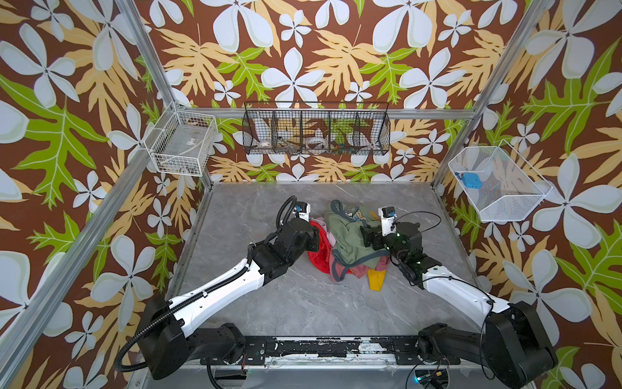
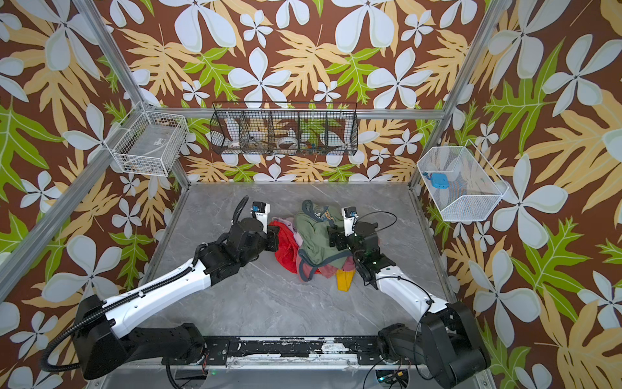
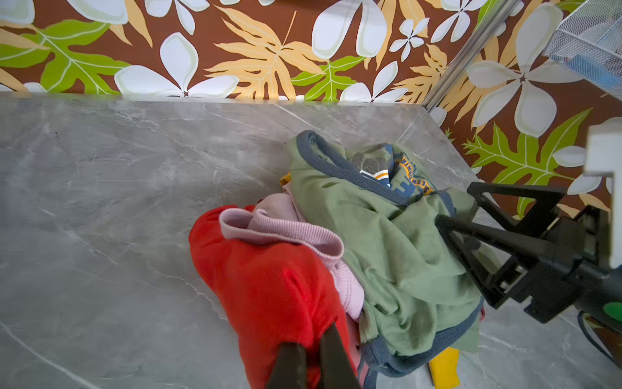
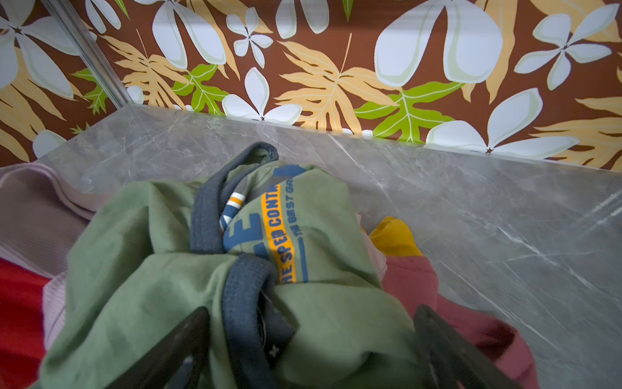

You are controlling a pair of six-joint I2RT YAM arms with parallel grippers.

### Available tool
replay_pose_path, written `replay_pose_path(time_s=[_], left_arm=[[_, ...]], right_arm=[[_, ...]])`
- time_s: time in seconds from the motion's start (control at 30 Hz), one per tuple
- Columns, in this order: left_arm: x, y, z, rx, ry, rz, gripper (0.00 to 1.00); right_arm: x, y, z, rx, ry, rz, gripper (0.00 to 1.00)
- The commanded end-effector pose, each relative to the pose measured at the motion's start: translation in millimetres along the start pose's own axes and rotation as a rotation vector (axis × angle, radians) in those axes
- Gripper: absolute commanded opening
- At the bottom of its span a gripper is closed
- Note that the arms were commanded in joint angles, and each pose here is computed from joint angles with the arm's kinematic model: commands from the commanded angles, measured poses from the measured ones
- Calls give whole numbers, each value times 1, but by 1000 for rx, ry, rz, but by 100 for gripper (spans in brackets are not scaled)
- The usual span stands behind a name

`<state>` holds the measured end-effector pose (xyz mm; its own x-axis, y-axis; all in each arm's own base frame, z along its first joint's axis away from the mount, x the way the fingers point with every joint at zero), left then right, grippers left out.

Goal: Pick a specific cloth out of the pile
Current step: 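Lift the red cloth with the left gripper and pull it away from the pile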

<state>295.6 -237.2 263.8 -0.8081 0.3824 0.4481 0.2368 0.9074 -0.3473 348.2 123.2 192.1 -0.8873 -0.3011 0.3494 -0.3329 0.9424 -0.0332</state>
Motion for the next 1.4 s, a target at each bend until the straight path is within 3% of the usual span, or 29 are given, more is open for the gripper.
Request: replay_pose_path(time_s=[0.0, 0.3, 0.47, 0.57, 0.73, 0.93, 1.13, 1.37], left_arm=[[7, -3, -21, -39, -68, -10, 0], [20, -18, -61, -153, -136, -17, 0], [1, -46, -64, -241, -76, 69, 0], [-1, -47, -83, -270, -111, 11, 0], [35, -46, -135, -298, -261, -71, 0], [56, -49, -153, -329, -268, -69, 0], [78, -24, -156, -289, -314, -181, 0], [129, 19, -178, -241, -436, -431, 0]], right_arm=[[-3, -4, 3, -8, -6, 33, 94], [-3, -17, 14, -19, 21, 128, 95], [-1, -28, 14, -18, 28, 203, 96], [0, -31, 17, -8, 40, 218, 96], [-2, -32, 20, -10, 51, 228, 96], [-3, -36, 19, -13, 54, 260, 96], [-2, -37, 17, -10, 50, 267, 96], [4, -37, 4, -24, 6, 261, 97]])
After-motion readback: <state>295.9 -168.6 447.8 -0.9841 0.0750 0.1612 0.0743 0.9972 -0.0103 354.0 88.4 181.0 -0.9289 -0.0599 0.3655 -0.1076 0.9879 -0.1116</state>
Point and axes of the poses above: each gripper's point midway between its finger pads, its own x axis back along the fingers, its own y axis along the line the jaws close on, z = x × y, the point moved 3 cm from there along x, back along the fingers, and after that the axes turned 6 degrees about x, right-handed, at the moved point
